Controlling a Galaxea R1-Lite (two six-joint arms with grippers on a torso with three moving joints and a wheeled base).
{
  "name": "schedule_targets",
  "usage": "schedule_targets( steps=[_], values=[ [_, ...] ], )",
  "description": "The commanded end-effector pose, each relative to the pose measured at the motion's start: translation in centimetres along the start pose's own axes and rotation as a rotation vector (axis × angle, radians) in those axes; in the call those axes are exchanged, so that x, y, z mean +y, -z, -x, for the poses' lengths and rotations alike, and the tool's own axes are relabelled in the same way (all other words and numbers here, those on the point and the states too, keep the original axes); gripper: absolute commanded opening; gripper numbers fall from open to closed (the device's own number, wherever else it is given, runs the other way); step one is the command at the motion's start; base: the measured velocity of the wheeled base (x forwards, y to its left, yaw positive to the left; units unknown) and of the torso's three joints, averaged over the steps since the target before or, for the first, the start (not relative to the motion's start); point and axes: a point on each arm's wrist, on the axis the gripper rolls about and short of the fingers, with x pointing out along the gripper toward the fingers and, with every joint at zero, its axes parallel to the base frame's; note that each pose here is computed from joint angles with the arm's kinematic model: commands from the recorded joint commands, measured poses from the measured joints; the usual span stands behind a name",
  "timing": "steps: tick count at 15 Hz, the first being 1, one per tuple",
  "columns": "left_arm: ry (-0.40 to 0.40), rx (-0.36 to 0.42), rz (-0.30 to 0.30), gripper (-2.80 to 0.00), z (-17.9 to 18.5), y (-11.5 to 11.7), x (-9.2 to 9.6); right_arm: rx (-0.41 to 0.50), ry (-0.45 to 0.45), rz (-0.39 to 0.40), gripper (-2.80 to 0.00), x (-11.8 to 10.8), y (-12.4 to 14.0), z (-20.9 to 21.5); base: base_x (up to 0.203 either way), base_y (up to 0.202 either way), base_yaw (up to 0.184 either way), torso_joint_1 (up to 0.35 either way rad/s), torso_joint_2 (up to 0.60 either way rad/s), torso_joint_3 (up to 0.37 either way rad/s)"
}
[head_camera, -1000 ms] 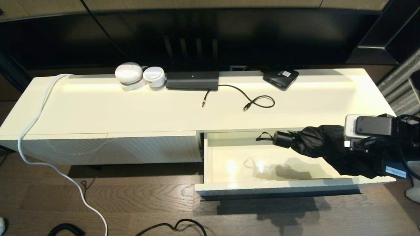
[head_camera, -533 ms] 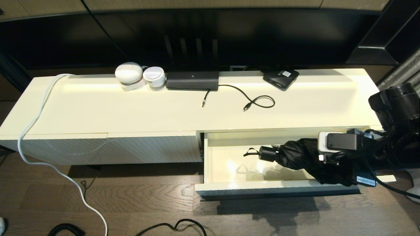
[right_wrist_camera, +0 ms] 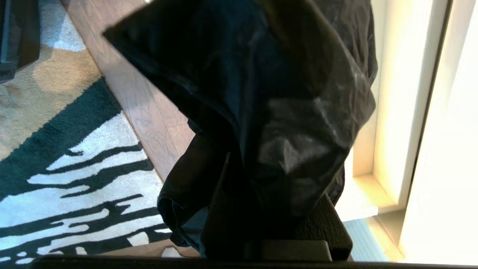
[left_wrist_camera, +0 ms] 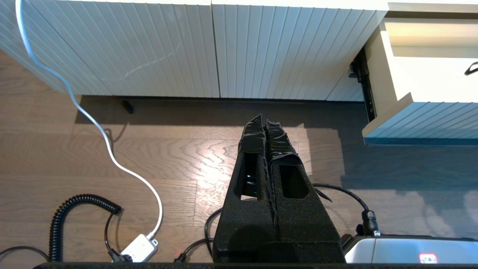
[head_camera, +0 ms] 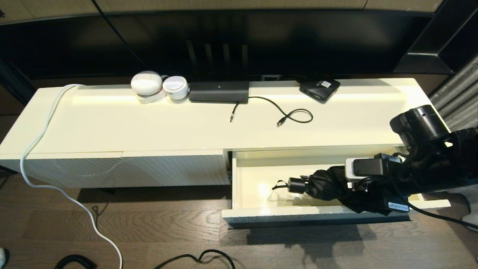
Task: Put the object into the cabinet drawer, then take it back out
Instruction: Put the umbrella in the drawer
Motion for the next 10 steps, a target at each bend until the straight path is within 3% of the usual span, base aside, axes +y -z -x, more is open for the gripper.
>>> schedule_targets(
  steps=[1, 10],
  values=[
    [0.001, 0.001, 0.001, -2.80, 0.0, 0.0, 0.0, 0.013, -0.028, 0.016, -2.80, -0.2, -0.1, -1.3, 0.000, 0.000, 0.000, 0.000, 0.00, 0.000],
    [0.000, 0.001, 0.001, -2.80, 0.0, 0.0, 0.0, 0.013, -0.026, 0.052, -2.80, -1.7, -1.0, -4.6, 0.000, 0.000, 0.000, 0.000, 0.00, 0.000]
  ],
)
